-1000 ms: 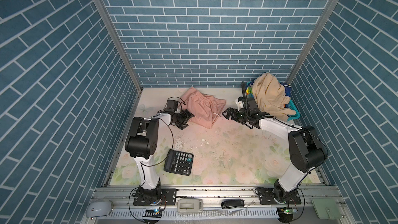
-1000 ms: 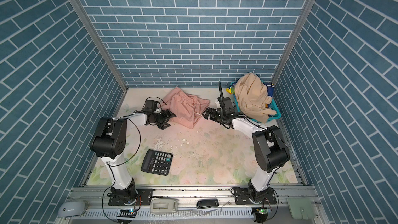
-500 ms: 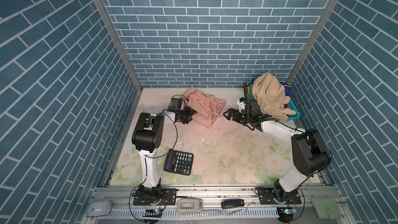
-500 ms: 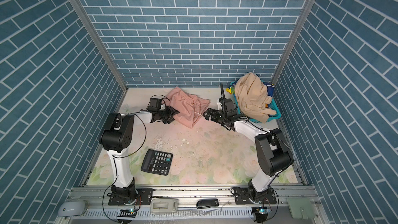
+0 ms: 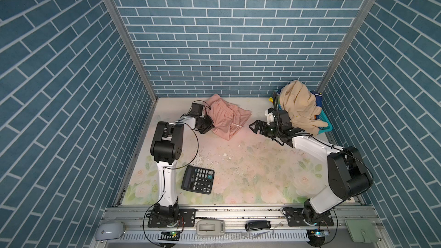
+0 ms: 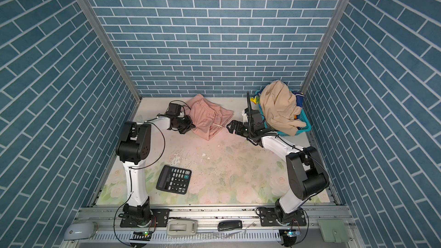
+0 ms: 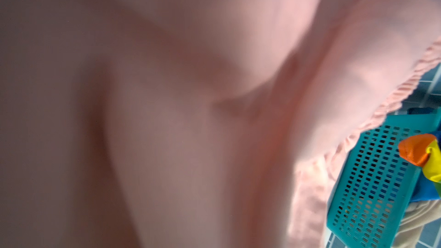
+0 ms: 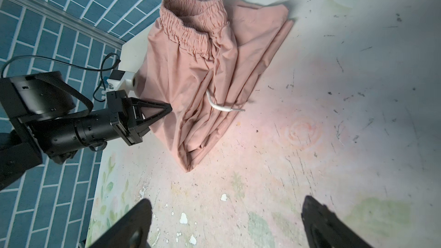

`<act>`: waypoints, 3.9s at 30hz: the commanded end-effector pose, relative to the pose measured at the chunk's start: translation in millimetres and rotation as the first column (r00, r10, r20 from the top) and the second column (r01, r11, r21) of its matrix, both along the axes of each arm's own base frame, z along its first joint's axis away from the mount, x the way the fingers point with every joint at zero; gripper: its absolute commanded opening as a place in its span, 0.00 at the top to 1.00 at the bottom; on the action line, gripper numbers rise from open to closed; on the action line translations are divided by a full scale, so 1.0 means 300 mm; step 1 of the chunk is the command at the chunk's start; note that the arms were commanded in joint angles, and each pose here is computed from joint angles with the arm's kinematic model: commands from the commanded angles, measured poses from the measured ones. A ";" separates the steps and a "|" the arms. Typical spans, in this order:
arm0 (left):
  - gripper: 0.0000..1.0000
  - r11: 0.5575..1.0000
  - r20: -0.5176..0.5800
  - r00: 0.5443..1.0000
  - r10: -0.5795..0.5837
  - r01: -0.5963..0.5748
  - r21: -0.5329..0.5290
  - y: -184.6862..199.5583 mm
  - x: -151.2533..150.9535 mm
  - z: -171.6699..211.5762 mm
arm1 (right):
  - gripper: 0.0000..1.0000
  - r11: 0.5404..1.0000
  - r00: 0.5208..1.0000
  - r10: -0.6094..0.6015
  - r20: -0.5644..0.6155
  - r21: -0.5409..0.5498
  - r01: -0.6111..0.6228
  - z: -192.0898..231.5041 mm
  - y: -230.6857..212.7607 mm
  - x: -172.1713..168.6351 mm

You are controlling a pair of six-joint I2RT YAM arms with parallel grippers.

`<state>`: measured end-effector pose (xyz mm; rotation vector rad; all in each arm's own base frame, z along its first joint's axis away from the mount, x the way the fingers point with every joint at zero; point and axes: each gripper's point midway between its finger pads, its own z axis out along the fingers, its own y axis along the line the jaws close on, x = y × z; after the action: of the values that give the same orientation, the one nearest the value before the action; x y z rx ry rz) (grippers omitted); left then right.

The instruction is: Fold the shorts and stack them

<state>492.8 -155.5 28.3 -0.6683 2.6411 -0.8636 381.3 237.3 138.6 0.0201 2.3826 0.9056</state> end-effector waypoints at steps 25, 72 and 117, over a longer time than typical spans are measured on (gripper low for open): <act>1.00 -0.013 -0.460 0.866 -0.196 0.467 0.884 0.946 0.087 0.297 | 0.02 0.994 0.997 0.067 -0.036 0.088 -0.064 0.006 0.048 -0.035; 0.00 0.380 -0.264 0.964 0.021 0.236 0.894 1.206 0.138 0.161 | 0.01 0.981 0.981 0.192 0.022 -0.030 -0.191 0.107 0.211 0.025; 0.00 0.467 0.248 0.537 -0.806 0.322 0.824 -0.690 -0.225 0.719 | 1.00 0.837 0.937 -0.350 -0.015 -0.455 0.305 0.163 -0.701 0.289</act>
<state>426.3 -365.6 204.1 0.8017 2.2727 -0.0051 459.1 22.1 130.2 0.3403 2.6360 0.1585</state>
